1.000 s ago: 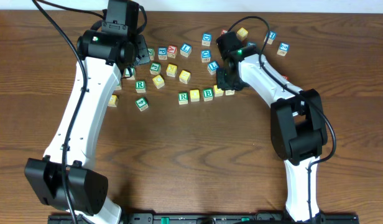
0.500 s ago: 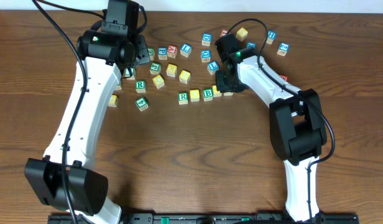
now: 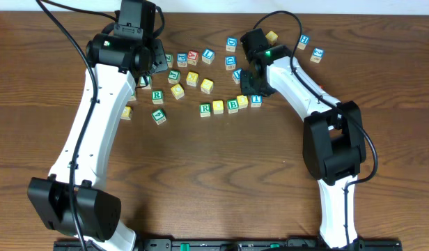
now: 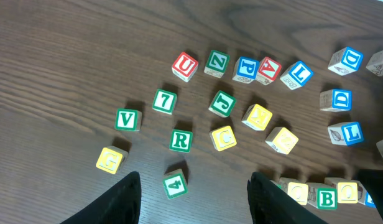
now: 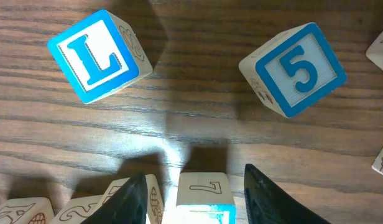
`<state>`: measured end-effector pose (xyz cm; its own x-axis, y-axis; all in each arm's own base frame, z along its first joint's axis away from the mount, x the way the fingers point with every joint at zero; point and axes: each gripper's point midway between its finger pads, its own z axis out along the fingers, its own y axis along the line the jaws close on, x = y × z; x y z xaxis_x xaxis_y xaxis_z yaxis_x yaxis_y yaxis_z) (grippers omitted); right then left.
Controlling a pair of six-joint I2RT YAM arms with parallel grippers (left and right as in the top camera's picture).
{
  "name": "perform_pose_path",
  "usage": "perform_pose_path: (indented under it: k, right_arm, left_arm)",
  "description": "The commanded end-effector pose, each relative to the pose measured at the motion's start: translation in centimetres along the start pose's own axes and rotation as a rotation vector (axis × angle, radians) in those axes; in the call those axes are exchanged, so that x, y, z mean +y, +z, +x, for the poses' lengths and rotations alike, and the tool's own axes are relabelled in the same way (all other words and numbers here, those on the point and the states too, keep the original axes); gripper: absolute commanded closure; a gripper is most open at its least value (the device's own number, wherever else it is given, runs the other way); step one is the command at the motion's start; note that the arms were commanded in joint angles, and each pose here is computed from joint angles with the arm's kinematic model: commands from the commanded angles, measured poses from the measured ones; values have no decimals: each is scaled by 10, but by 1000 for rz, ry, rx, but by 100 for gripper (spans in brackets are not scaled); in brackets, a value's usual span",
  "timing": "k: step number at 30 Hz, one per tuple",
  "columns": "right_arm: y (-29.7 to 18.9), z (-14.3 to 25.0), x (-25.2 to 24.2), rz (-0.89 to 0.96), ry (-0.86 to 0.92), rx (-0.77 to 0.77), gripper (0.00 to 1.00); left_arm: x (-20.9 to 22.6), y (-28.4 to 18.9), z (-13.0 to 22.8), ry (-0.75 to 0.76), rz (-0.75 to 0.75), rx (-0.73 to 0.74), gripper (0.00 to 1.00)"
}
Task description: Spell out ROBOT
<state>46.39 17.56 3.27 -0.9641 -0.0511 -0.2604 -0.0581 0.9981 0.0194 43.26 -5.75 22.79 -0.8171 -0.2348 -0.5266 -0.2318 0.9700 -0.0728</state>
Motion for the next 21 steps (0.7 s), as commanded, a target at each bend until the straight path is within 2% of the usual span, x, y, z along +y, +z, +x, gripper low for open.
perform_pose_path:
  k: [1,7,10,13,15,17,21]
  right_arm:
    - [-15,-11,12,-43,-13,-44,58]
    - [-18,-18,41,-119,-9,-87,62]
    - [-18,-22,39,-125,33,-97,65]
    - [-19,-27,32,-125,52,-106,66]
    - [-20,-30,27,-122,61,-108,66]
    - [-20,-30,23,-117,69,-104,67]
    - [-19,-27,16,-106,79,-86,75]
  left_arm:
    - [3,3,4,-41,-9,11,45]
    - [7,14,19,-86,-29,55,47]
    - [-1,17,29,-88,19,96,59]
    - [-3,21,35,-93,28,117,61]
    - [-2,25,39,-102,24,124,67]
    - [-2,31,45,-118,19,134,75]
    - [-9,40,54,-104,26,142,91]
